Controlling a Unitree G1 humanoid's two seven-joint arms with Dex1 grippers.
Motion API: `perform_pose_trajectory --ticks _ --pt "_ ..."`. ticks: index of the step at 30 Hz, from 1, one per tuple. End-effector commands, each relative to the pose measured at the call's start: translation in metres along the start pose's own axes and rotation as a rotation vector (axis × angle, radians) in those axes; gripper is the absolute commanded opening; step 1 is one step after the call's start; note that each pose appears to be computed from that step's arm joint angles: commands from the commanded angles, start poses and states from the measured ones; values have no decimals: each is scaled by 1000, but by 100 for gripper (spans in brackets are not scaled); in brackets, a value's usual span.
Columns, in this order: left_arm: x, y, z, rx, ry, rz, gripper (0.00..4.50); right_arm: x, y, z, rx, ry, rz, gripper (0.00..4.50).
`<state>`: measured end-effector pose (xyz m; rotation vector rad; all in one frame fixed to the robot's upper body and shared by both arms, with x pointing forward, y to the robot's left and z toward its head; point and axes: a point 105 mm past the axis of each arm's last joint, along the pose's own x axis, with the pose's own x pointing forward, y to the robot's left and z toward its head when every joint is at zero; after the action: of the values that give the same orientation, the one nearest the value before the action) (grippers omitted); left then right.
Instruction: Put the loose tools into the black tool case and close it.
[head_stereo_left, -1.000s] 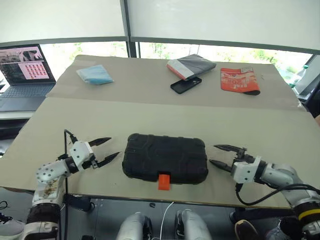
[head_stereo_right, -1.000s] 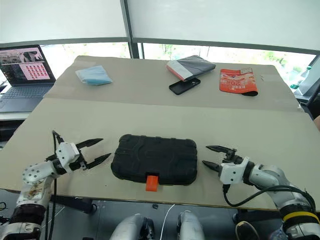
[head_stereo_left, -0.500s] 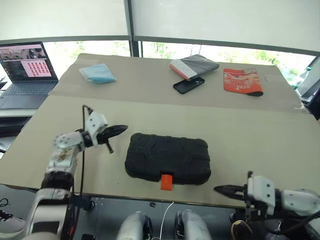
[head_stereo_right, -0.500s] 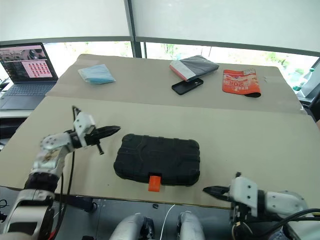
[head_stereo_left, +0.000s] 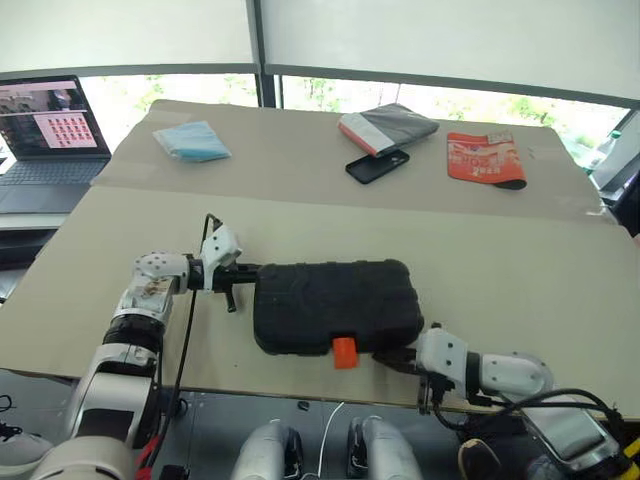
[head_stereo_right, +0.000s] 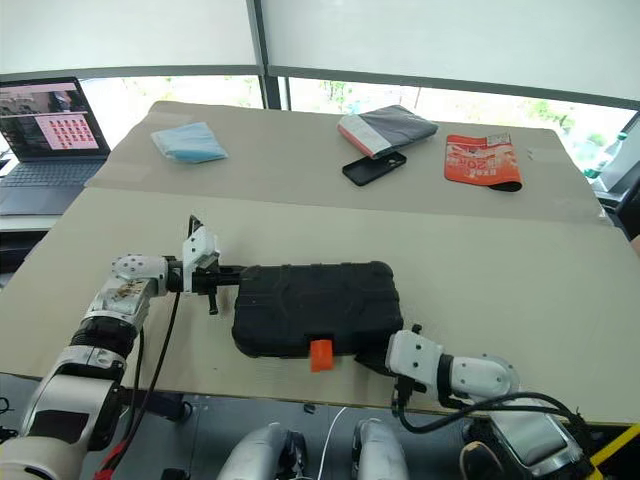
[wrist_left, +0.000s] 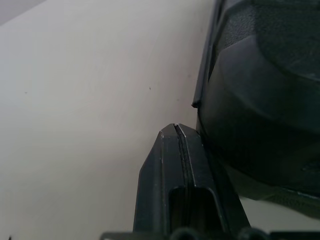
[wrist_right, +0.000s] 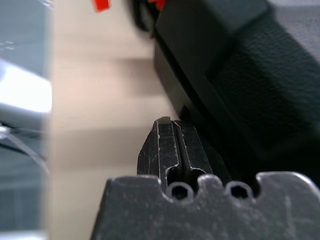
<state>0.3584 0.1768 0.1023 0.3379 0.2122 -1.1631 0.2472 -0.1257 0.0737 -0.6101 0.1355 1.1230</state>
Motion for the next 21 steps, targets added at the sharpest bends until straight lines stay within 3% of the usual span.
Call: perform_pose_trajectory --ticks 1,9,13,18,21 --pt "-5 -8 12 -22 -84 -7 2 -2 -54 -9 -58 39 -216 0" --pt "-26 2 21 -84 -155 143 2 0 -83 -14 -75 36 -252 0" --pt "-30 10 58 -57 -233 121 2 -17 -81 -14 -59 26 -243 0" --pt "-7 -4 89 -22 -252 -28 2 -34 -71 -11 -14 -3 -228 0" --pt "24 -25 101 16 -216 -151 2 -42 -59 -2 38 -59 -211 0"
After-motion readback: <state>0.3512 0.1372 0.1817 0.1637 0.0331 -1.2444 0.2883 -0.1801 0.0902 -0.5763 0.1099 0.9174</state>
